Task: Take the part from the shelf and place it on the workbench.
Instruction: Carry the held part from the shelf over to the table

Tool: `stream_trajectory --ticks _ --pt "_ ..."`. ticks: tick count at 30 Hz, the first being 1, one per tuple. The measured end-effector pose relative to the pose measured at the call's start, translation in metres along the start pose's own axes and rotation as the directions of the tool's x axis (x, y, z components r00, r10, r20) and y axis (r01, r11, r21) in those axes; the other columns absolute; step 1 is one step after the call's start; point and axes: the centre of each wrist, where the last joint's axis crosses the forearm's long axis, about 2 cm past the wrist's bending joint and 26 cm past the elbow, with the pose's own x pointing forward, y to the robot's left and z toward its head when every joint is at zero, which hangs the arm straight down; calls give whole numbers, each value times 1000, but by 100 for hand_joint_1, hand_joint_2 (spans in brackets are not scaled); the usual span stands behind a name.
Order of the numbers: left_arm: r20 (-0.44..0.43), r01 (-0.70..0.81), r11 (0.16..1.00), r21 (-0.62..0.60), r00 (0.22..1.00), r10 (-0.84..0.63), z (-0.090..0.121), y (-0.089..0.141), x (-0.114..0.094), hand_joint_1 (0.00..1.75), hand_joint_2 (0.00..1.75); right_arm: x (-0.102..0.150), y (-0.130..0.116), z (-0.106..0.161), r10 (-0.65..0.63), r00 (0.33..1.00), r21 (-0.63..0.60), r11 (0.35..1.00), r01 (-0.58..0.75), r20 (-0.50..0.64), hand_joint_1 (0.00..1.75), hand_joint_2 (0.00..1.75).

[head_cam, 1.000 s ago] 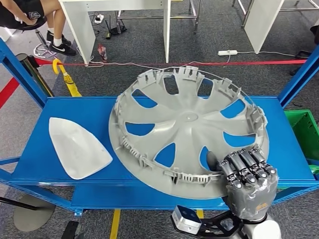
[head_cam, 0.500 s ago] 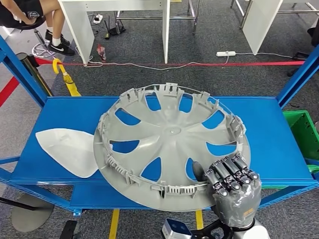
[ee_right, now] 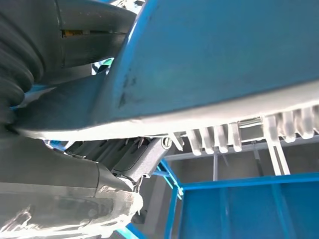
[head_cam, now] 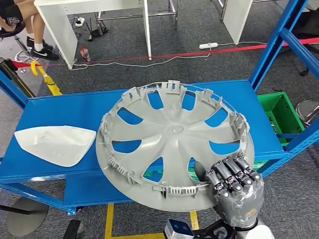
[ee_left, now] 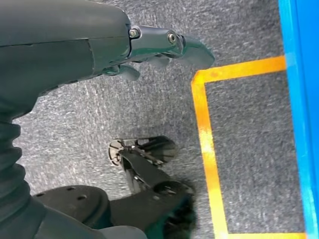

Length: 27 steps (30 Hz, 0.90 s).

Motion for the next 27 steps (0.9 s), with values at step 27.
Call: stream_trajectory --ticks 27 --pt "-11 59 998 -31 998 -60 -6 -6 12 0 175 -11 -20 3 56 998 -25 998 -57 -6 175 175"
